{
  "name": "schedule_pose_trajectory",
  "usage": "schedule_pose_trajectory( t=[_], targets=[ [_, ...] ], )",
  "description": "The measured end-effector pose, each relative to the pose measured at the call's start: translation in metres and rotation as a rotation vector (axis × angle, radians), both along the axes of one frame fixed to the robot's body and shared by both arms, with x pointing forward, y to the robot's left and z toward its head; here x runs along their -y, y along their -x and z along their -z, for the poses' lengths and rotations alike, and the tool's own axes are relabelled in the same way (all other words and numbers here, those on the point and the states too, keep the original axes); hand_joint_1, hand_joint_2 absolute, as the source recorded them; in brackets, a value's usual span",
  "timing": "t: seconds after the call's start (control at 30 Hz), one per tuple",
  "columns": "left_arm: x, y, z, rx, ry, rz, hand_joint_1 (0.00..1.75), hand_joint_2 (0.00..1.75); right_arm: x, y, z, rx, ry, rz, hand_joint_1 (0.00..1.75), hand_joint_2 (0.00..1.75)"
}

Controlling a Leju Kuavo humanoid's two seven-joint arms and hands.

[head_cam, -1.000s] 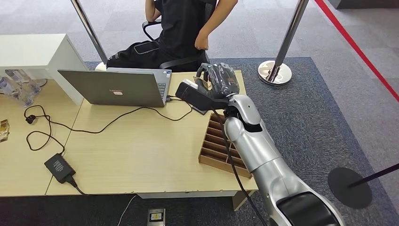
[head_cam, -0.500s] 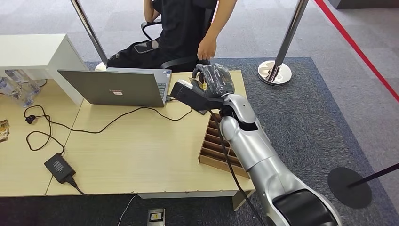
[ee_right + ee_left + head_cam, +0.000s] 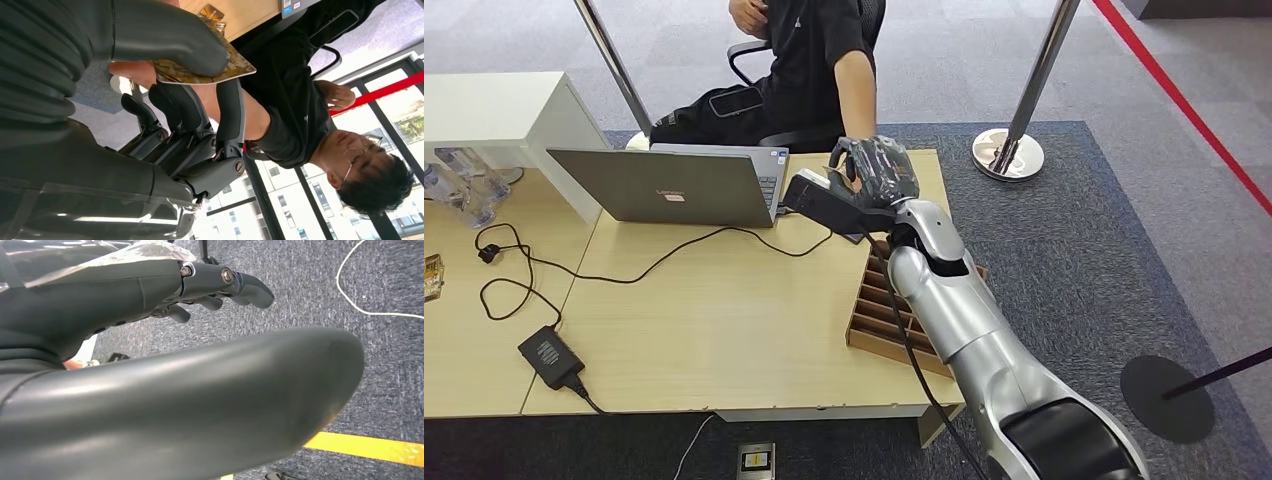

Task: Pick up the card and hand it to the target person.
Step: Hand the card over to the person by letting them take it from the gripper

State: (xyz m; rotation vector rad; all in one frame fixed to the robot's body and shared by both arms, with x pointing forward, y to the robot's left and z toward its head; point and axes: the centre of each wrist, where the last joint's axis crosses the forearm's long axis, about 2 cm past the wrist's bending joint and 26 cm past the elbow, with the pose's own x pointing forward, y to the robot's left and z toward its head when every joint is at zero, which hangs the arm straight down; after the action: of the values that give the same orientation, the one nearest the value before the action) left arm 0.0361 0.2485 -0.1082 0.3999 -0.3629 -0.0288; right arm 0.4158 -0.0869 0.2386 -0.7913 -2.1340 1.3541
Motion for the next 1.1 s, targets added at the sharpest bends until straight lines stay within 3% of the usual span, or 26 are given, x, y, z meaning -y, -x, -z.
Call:
schedule_pose_trajectory(
  t=[0.37, 0.4, 0.43, 0.53, 0.57, 0.63, 0.77, 0.9, 1.1],
  targets=[
    [0.0000, 0.0000, 0.0000, -0.007, 0.000, -0.003, 0.00, 0.00, -0.0024, 0.0002, 0.0008, -0.008, 0.005, -0.001, 1.55, 1.75],
    [0.0000, 0.0000, 0.0000, -0.007, 0.000, -0.003, 0.00, 0.00, -0.0025, 0.0002, 0.0010, -0.009, 0.006, -0.001, 1.47, 1.75],
    [0.0000, 0.0000, 0.0000, -0.007, 0.000, -0.003, 0.00, 0.00, -0.0026, 0.0001, 0.0011, -0.010, 0.007, -0.001, 1.28, 1.75],
    [0.0000, 0.0000, 0.0000, -0.007, -0.001, -0.004, 0.00, 0.00, -0.0023, -0.0004, 0.0013, -0.011, 0.010, 0.000, 0.34, 1.75],
    [0.0000, 0.0000, 0.0000, -0.007, -0.002, -0.004, 0.00, 0.00, -0.0023, -0.0005, 0.0014, -0.012, 0.012, 0.000, 0.16, 1.75],
    [-0.0001, 0.0000, 0.0000, -0.007, -0.002, -0.005, 0.00, 0.00, -0.0023, -0.0006, 0.0016, -0.011, 0.015, 0.001, 0.03, 1.75],
    [-0.0001, 0.0000, 0.0000, -0.007, -0.002, -0.006, 0.00, 0.00, -0.0021, -0.0006, 0.0020, -0.010, 0.019, 0.002, 0.01, 1.75],
    [-0.0001, 0.0000, 0.0000, -0.006, -0.003, -0.005, 0.00, 0.00, -0.0016, -0.0007, 0.0030, -0.009, 0.022, 0.013, 0.00, 0.00],
    [-0.0001, 0.0000, 0.0000, -0.007, -0.001, -0.004, 0.00, 0.00, 0.0022, -0.0018, 0.0052, 0.006, 0.022, 0.035, 0.00, 0.00]
  ],
)
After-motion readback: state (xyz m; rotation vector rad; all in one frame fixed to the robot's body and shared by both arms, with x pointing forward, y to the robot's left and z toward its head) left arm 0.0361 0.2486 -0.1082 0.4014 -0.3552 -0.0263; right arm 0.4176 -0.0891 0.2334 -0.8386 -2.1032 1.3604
